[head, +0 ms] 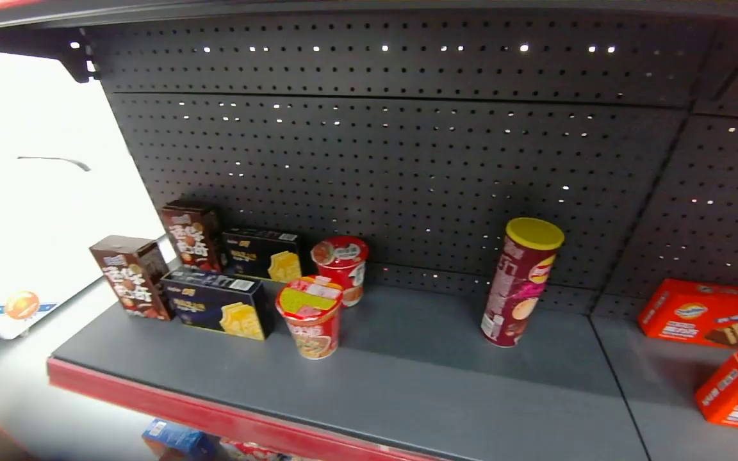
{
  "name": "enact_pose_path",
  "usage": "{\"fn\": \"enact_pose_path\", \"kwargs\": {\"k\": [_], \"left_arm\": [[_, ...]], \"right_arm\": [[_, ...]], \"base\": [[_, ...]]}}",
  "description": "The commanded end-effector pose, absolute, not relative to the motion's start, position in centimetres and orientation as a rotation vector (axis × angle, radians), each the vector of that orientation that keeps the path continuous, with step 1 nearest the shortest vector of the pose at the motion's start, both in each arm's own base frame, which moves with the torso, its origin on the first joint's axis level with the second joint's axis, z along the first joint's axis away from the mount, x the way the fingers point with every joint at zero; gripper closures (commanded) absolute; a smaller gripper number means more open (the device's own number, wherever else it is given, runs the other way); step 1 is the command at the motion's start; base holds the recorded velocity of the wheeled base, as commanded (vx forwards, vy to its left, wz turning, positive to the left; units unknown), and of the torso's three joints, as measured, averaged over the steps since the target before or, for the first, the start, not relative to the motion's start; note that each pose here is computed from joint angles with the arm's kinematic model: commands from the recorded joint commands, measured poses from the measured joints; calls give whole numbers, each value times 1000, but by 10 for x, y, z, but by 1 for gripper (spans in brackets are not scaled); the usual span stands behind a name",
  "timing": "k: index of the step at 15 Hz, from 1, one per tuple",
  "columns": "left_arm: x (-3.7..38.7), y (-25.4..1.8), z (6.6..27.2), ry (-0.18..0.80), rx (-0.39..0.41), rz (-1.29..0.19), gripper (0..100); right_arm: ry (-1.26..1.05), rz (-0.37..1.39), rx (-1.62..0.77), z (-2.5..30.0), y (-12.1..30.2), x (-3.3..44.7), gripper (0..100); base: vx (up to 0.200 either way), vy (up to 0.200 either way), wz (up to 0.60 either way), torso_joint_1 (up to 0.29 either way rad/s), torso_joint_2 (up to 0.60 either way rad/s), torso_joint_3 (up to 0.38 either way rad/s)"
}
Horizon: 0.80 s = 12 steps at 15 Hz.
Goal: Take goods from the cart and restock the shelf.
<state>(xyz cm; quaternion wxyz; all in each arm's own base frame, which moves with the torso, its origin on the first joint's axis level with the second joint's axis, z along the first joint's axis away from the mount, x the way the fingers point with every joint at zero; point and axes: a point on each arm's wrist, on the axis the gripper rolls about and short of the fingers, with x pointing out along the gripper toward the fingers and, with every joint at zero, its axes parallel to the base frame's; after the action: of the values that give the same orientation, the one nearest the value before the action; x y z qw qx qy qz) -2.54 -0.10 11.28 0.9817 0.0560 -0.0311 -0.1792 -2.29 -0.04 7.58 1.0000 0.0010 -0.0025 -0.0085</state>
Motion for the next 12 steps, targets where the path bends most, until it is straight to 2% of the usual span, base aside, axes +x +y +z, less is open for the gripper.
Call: {"fn": "enact_pose_path", "kwargs": {"k": [1, 2, 6, 12], "left_arm": [[-25, -1, 112, -51, 95, -363, 100], [-25, -1, 112, -48, 78, -364, 100], [-24, -1, 111, -44, 72, -362, 100], [-19, -2, 97, -42, 72, -364, 100]], "right_arm": [[-5, -17, 2, 76, 0, -23, 0], [-5, -17, 3, 76, 0, -23, 0], [-5, -17, 2, 76, 0, -23, 0], [-5, -15, 2, 76, 0, -23, 0]], "base": [[0, 0, -600, -2, 7, 2], [0, 0, -600, 2, -2, 2], [0, 0, 0, 0, 0, 0], [0, 0, 0, 0, 0, 0]]}}
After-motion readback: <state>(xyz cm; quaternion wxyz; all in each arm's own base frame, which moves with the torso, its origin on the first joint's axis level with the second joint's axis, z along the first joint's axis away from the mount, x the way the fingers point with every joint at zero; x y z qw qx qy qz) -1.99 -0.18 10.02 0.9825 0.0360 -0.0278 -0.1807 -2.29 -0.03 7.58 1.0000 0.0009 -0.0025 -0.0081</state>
